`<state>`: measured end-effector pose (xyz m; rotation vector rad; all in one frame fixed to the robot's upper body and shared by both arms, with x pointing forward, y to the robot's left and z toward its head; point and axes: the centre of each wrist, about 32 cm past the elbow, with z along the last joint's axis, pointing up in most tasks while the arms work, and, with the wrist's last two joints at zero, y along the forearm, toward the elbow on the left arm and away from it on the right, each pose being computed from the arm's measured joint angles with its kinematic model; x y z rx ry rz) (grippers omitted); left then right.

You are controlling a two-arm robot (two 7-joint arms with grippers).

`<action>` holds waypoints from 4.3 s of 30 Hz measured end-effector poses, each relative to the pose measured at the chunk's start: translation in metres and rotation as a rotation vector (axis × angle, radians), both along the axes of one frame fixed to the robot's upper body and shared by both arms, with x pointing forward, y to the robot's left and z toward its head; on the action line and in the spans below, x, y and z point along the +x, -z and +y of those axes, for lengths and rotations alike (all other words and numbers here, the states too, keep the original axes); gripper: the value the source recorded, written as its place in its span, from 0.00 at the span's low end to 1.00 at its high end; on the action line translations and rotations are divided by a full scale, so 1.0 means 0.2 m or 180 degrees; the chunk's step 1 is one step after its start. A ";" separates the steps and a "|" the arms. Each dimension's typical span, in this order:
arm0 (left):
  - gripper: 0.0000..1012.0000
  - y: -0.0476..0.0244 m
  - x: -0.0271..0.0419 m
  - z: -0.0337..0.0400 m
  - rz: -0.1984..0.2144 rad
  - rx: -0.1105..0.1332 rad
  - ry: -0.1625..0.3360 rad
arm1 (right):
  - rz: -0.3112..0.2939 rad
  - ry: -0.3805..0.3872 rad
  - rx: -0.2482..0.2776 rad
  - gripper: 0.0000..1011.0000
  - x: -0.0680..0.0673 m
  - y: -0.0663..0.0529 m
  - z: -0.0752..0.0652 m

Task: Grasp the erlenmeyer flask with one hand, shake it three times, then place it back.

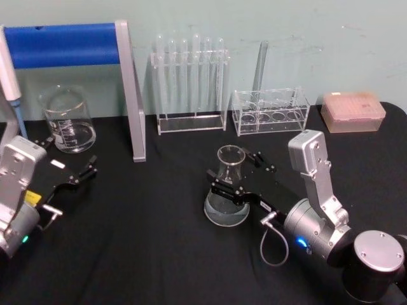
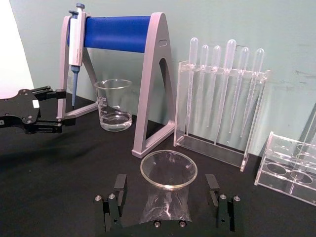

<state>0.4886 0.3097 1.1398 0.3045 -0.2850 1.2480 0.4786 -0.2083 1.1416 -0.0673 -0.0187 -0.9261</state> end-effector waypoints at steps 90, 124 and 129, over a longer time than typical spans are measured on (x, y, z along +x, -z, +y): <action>0.99 0.000 0.000 0.000 0.0000 0.0000 0.0000 | -0.0472 0.1171 -0.0655 0.99 0.05 0.03 -0.23; 0.99 0.000 0.000 0.000 0.0000 0.0000 0.0000 | -0.0462 0.1163 -0.0646 0.99 0.05 0.02 -0.24; 0.99 0.000 0.000 0.000 0.0000 0.0000 0.0000 | -0.0461 0.1162 -0.0645 0.99 0.05 0.02 -0.24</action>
